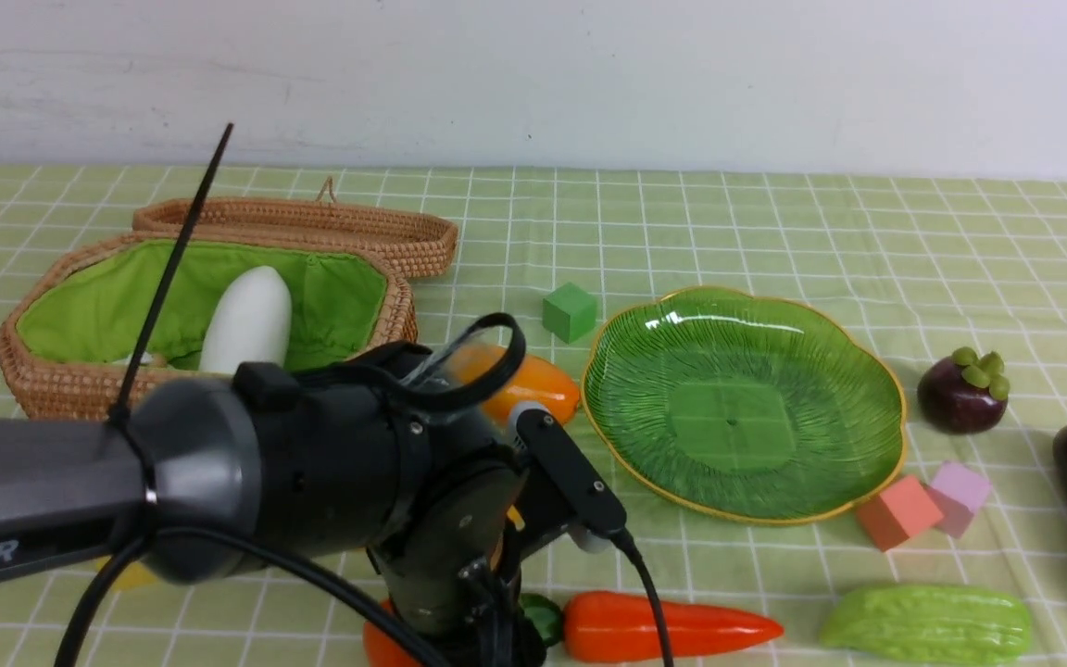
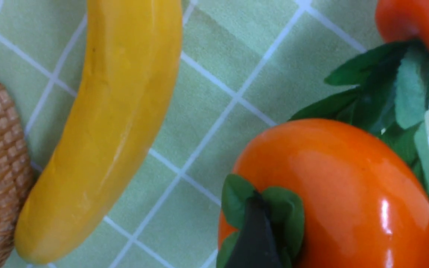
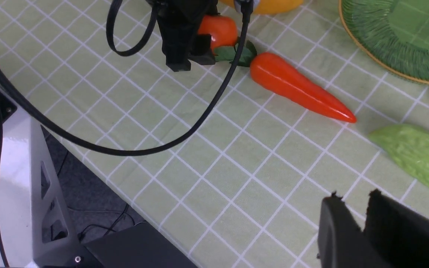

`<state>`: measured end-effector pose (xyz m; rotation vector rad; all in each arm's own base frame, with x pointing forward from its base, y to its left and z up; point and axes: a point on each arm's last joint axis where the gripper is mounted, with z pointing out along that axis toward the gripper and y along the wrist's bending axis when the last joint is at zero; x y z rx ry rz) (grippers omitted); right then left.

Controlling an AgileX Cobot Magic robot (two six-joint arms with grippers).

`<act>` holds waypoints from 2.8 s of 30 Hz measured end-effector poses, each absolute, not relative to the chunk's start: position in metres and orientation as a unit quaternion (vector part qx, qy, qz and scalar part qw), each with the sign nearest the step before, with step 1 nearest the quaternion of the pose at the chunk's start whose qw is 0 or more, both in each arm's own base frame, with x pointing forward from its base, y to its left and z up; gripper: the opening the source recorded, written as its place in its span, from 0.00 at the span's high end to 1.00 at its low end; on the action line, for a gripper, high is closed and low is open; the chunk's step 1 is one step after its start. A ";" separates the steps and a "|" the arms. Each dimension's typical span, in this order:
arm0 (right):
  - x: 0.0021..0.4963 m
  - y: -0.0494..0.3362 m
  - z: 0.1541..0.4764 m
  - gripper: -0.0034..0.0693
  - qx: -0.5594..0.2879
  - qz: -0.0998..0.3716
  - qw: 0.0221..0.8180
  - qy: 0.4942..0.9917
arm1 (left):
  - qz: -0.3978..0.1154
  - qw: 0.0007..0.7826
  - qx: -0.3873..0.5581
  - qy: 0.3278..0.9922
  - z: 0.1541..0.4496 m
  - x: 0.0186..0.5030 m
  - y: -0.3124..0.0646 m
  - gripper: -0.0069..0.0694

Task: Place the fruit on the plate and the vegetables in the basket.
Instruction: Grab a tomato with your left arm and place it on the plate on the right.

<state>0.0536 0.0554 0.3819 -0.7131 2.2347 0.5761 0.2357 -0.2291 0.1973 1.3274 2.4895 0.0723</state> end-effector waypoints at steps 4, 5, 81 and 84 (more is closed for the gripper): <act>0.053 0.057 0.383 0.78 -0.284 0.228 0.357 0.861 | 0.022 0.177 0.469 0.865 0.198 0.238 -0.231 0.09; 0.053 0.057 0.383 0.78 -0.284 0.228 0.357 0.860 | 0.022 0.177 0.469 0.865 0.198 0.238 -0.231 0.09; 0.054 0.057 0.384 0.76 -0.312 0.213 0.373 0.847 | -0.061 0.258 0.556 0.788 0.198 0.171 -0.182 0.15; 0.054 0.056 0.384 0.75 -0.312 0.212 0.374 0.847 | -0.051 0.261 0.579 0.771 0.194 0.173 -0.185 0.15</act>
